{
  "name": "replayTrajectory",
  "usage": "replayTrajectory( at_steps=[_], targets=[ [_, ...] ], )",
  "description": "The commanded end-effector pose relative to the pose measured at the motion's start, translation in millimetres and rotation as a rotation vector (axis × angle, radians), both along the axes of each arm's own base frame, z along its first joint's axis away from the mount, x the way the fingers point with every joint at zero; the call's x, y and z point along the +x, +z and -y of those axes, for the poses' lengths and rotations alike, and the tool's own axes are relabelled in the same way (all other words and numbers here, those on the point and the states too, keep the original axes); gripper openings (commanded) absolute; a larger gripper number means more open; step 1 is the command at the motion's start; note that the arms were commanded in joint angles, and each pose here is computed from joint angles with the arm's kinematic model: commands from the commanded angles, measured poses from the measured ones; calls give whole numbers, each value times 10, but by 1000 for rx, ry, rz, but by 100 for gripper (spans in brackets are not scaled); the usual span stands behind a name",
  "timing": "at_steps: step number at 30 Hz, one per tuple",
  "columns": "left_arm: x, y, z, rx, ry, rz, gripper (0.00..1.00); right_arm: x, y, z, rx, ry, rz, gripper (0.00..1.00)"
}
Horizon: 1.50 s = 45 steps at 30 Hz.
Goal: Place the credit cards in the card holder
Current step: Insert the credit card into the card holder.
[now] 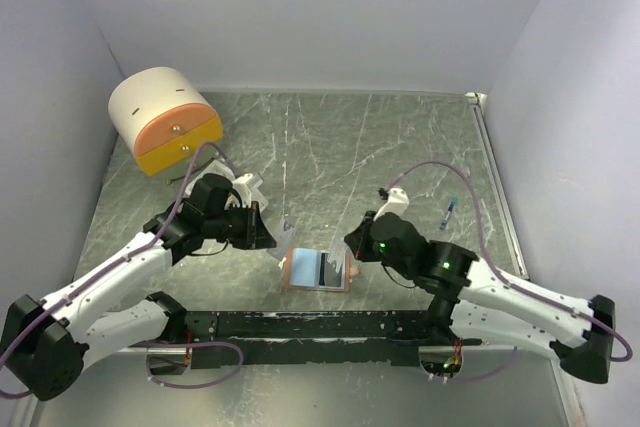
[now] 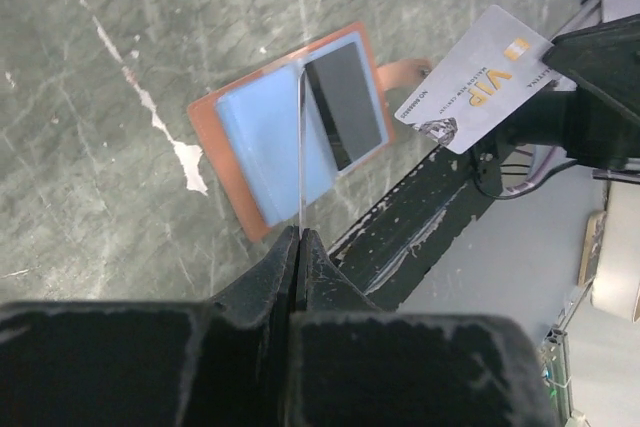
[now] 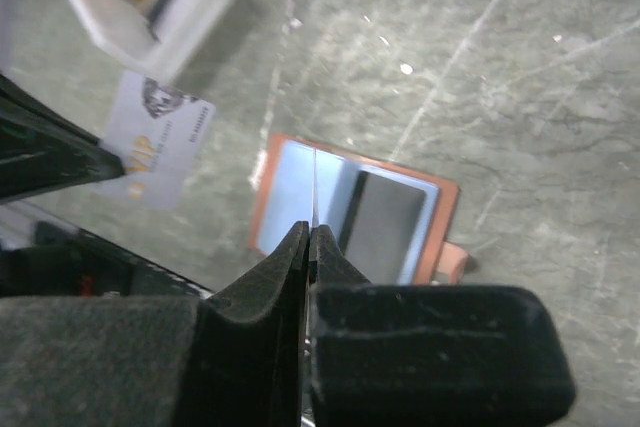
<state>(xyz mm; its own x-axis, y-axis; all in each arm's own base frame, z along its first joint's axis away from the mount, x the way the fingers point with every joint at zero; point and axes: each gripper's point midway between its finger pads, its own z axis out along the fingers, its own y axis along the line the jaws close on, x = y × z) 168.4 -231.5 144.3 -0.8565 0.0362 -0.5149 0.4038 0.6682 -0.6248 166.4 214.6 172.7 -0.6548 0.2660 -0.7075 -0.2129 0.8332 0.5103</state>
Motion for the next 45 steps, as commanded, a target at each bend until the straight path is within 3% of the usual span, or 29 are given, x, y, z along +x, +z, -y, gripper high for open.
replayTrajectory(
  at_steps=[1,8,15,32,45],
  targets=[
    [35,-269,-33,38,35,-41,7,25,-201,-81,-147,80,-27,0],
    [-51,-589,-24,57,51,-159,7,135,-261,-212,-117,171,-51,0],
    [-96,-728,-8,49,51,-201,7,245,-306,-256,80,250,-96,0],
    [-139,-902,-82,94,75,-237,7,259,-793,-213,101,239,-170,0],
    [-138,-911,-97,105,81,-240,7,241,-909,-221,151,244,-201,0]
  ],
)
